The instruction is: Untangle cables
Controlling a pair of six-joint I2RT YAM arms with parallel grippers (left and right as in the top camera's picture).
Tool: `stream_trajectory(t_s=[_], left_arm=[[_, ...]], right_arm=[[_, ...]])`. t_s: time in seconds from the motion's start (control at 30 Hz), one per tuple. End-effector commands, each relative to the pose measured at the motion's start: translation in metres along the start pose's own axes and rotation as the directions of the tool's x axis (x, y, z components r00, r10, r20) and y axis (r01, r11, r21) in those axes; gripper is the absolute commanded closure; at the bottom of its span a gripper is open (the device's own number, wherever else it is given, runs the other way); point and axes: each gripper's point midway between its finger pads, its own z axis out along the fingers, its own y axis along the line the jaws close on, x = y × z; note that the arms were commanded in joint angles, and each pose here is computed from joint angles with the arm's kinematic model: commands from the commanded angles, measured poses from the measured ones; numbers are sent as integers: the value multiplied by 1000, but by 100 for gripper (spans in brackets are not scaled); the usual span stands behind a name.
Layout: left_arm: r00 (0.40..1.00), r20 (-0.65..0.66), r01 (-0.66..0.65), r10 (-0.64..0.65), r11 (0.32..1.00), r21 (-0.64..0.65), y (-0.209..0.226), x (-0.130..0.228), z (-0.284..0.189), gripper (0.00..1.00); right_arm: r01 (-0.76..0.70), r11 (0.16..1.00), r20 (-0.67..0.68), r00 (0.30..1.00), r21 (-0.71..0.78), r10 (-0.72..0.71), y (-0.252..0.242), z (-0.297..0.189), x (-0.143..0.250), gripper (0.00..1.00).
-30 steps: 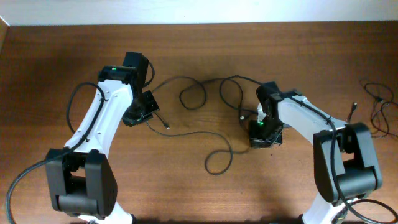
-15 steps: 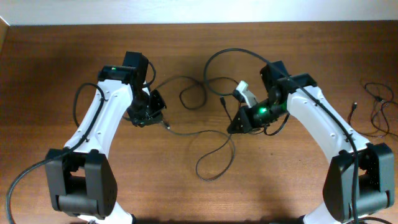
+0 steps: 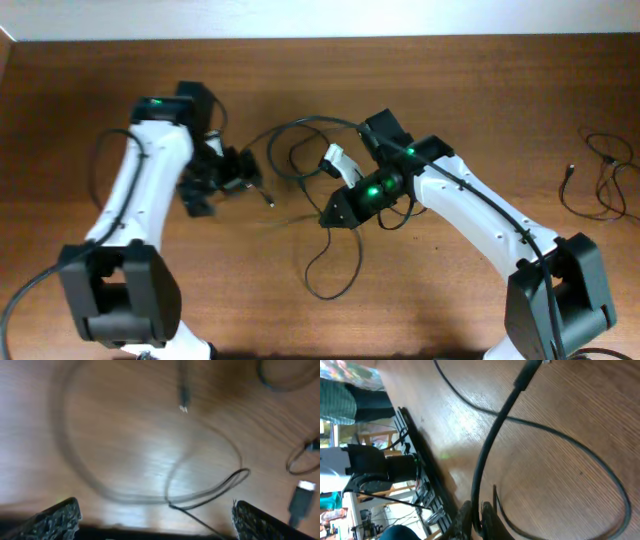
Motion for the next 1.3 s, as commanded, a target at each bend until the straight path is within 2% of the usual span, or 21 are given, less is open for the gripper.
stream_trajectory(t_s=[0.0,0.13,0.2,0.37,0.4,0.47,0.5,0.6,0.67,0.77,0.9,1.03,1.17,1.27], left_arm=[[988,127,94,-92,995,-10,37,-36,-50,1],[955,161,242,-249,968,64,75,-53,-77,1],[937,184,295,-298,955,40,98,-58,-81,1],[924,191,328,-331,944,44,110,-61,-83,1],[924,191,328,-331,944,44,110,-61,-83,1],[924,191,328,-331,944,44,110,-61,-83,1],[924,191,328,-331,944,44,110,-61,-83,1],[924,191,328,-331,944,44,110,-61,-83,1],[924,191,328,-331,944,44,110,-61,-83,1],[924,191,328,-331,944,44,110,-61,-83,1],[924,191,328,-331,944,44,110,-61,-83,1],[924,191,328,-331,944,44,110,-61,-83,1],[924,191,328,-331,944,44,110,-61,-83,1],[924,191,328,-331,944,44,110,-61,-83,1]], right_arm=[[1,1000,10,1000,31,-1,3,9,-6,92],[122,992,45,991,41,-123,20,25,-19,90],[184,972,48,980,145,-193,19,37,-24,88],[280,900,-12,956,334,-293,21,61,-17,83],[291,887,-19,952,359,-304,20,64,-17,80],[301,864,-37,949,404,-313,15,68,-16,48],[297,846,-44,950,443,-310,7,68,-17,37],[315,794,-79,943,520,-322,-13,69,-18,24],[445,742,-184,893,501,-411,-25,79,-13,19],[591,668,-298,806,452,-511,-40,94,-8,18],[702,590,-356,711,398,-606,-52,113,-11,18],[715,588,-377,699,378,-608,-67,130,-7,18],[715,589,-380,699,377,-605,-70,133,-6,32],[715,588,-378,699,378,-607,-70,133,-7,48]])
